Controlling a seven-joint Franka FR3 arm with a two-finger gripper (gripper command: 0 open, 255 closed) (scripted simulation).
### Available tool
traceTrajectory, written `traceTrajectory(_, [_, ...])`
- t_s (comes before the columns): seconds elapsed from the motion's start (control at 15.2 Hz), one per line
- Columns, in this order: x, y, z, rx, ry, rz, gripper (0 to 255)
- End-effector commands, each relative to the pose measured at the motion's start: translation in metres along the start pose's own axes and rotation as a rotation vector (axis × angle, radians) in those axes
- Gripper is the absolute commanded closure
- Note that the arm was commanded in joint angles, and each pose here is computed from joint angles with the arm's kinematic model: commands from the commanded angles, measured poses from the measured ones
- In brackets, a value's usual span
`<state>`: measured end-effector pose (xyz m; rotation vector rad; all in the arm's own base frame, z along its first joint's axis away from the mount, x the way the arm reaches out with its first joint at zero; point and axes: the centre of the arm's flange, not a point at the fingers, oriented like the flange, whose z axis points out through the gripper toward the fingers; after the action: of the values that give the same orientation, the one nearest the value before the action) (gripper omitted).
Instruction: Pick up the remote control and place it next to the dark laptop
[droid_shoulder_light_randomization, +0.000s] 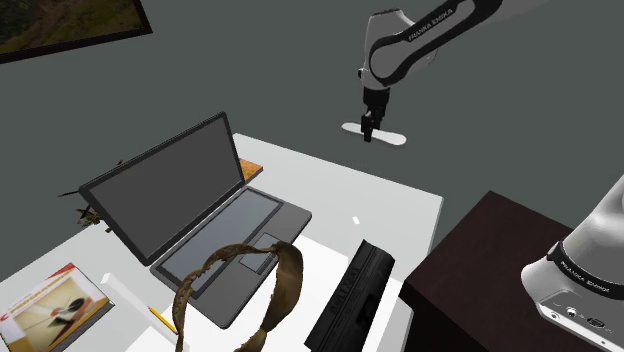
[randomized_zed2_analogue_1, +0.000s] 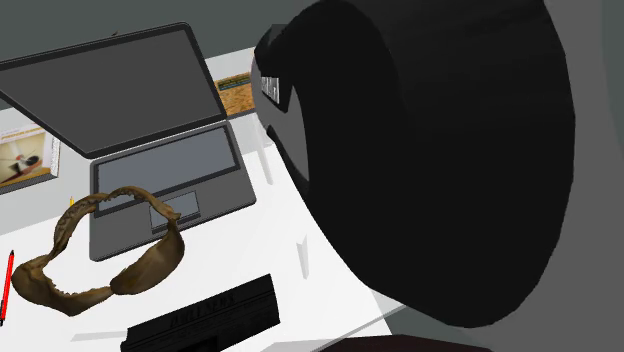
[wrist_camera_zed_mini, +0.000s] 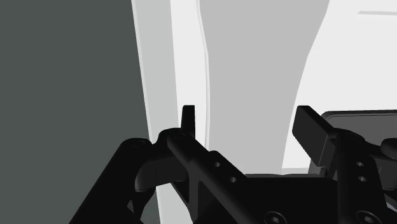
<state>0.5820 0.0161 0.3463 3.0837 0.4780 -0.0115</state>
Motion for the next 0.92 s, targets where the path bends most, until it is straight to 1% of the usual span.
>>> traceTrajectory(0.0, [0.000, 0.000, -0.011, 0.000, 0.000, 0.000, 255])
traceTrajectory(0.86, [0.000, 0.001, -0.079, 0.000, 0.000, 0.000, 255])
